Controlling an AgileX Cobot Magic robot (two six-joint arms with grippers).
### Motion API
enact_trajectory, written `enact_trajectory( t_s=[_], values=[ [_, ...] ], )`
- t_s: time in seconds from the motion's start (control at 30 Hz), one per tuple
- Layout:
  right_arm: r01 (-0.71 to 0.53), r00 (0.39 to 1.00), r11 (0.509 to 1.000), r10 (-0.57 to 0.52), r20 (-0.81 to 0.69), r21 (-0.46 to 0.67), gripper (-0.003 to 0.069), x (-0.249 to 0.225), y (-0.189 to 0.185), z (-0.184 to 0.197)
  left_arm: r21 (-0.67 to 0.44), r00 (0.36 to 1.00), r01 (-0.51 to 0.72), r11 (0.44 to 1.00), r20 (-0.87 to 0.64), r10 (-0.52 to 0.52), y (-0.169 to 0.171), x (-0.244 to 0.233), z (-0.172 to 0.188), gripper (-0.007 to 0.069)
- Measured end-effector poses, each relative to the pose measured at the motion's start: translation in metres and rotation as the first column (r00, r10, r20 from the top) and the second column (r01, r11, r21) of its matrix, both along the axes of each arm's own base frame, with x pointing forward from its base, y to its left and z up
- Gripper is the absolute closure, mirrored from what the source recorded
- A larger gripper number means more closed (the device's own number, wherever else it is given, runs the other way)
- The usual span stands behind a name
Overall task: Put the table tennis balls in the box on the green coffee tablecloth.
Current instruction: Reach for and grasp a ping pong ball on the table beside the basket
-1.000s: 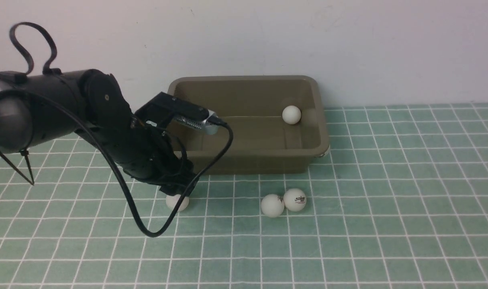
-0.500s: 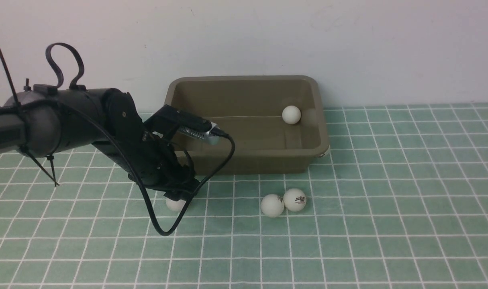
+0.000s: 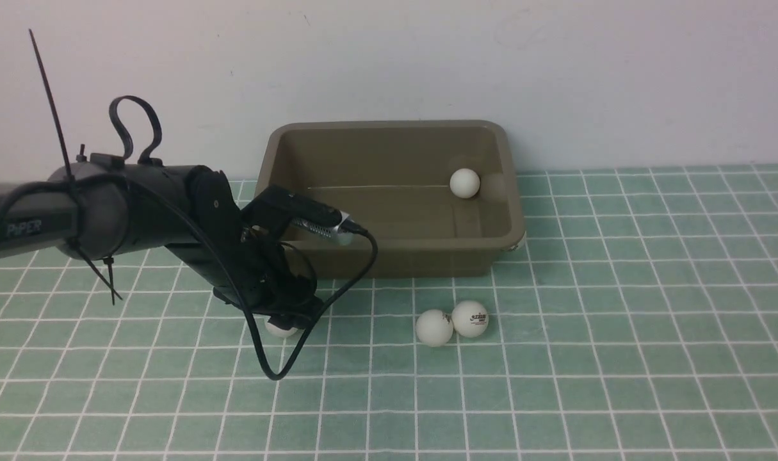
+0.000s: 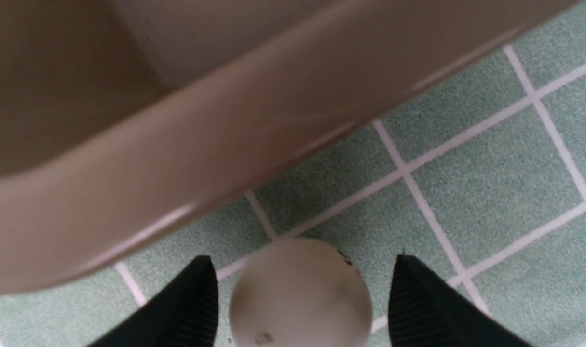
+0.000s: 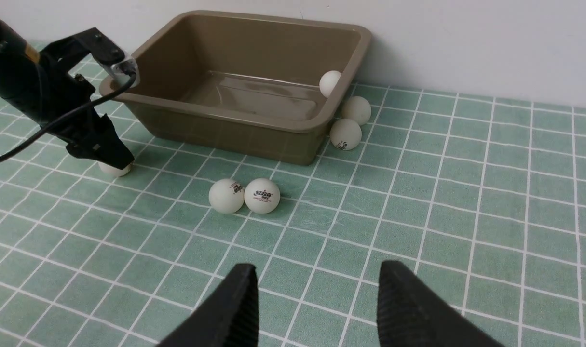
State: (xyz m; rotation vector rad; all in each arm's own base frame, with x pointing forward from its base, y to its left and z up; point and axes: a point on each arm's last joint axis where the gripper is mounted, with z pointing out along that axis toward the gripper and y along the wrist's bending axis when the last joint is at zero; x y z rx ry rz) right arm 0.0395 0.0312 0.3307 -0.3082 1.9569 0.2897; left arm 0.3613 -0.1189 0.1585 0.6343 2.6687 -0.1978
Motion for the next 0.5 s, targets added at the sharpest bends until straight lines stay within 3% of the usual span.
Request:
enact_trajectory(
  t_s=[0.13, 0.33, 0.5],
  values=[
    [0.000, 1.000, 1.000, 0.000, -0.002, -0.001, 0.0344, 0.000, 0.000, 0.000, 0.002, 1.000, -0.002, 1.000, -0.001, 0.002, 0.000, 0.001, -0.004, 0.0279],
    [-0.001, 1.000, 1.000, 0.001, -0.002, 0.000, 0.0344, 0.000, 0.000, 0.000, -0.004, 0.999, 0.035, 0.999, -0.024, -0.035, -0.006, -0.006, 0.005, 0.0279],
    [0.005, 1.000, 1.000, -0.005, 0.010, 0.002, 0.0344, 0.000, 0.000, 0.001, -0.059, 0.986, 0.138, 0.989, 0.100, -0.131, -0.026, -0.021, 0.050, 0.0279]
  ],
)
